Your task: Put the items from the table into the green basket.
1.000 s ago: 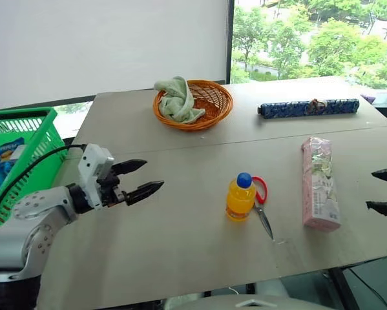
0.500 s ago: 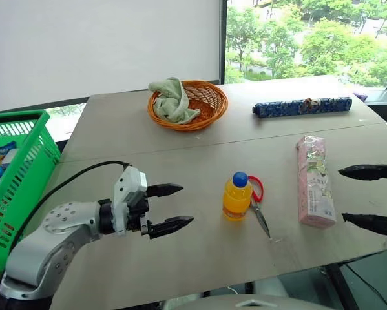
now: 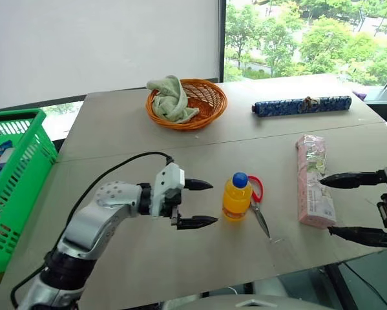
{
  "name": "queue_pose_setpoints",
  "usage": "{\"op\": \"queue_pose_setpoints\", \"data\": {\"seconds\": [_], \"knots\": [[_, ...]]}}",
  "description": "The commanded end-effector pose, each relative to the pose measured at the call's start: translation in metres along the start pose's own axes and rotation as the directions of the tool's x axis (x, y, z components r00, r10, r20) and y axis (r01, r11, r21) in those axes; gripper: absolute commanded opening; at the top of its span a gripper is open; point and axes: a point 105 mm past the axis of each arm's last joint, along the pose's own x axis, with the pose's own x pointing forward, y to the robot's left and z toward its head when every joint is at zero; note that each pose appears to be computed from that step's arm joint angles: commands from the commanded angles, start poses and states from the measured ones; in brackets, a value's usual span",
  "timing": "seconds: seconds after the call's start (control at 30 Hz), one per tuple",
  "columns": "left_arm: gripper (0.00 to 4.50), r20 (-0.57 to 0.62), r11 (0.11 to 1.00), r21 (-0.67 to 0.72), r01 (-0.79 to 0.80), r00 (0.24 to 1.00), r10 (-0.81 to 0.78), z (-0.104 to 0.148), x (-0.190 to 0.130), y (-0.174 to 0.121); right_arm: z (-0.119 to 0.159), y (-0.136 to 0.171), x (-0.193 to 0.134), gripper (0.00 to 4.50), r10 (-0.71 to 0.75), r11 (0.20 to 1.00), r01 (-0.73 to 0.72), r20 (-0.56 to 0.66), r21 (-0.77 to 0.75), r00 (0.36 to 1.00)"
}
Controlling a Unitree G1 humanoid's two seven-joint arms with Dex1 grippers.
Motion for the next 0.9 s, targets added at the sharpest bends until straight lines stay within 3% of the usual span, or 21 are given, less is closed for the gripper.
{"op": "queue_pose_setpoints", "data": {"seconds": [0.03, 0.43, 0.7, 0.9], "knots": [[4.50, -0.020, 1.000, 0.012, 0.005, 1.000, -0.005, 0.002, 0.008, 0.004, 0.006, 0.010, 0.003, 4.42, 0.046, 0.998, -0.047, -0.022, -0.037, 0.999], [4.50, -0.045, 0.998, 0.024, 0.065, 0.997, -0.064, -0.006, 0.031, 0.011, 0.006, 0.020, 0.020, 4.42, 0.126, 0.991, -0.126, -0.001, -0.051, 0.992], [4.50, -0.043, 0.997, 0.039, 0.070, 0.997, -0.068, -0.007, 0.038, 0.012, 0.006, -0.020, 0.013, 4.42, -0.114, 0.992, 0.116, 0.049, -0.046, 0.992], [4.50, -0.040, 0.997, 0.046, 0.066, 0.997, -0.064, -0.006, 0.040, 0.015, -0.007, -0.020, -0.007, 4.42, -0.145, 0.989, 0.144, -0.062, -0.011, 0.988]]}}
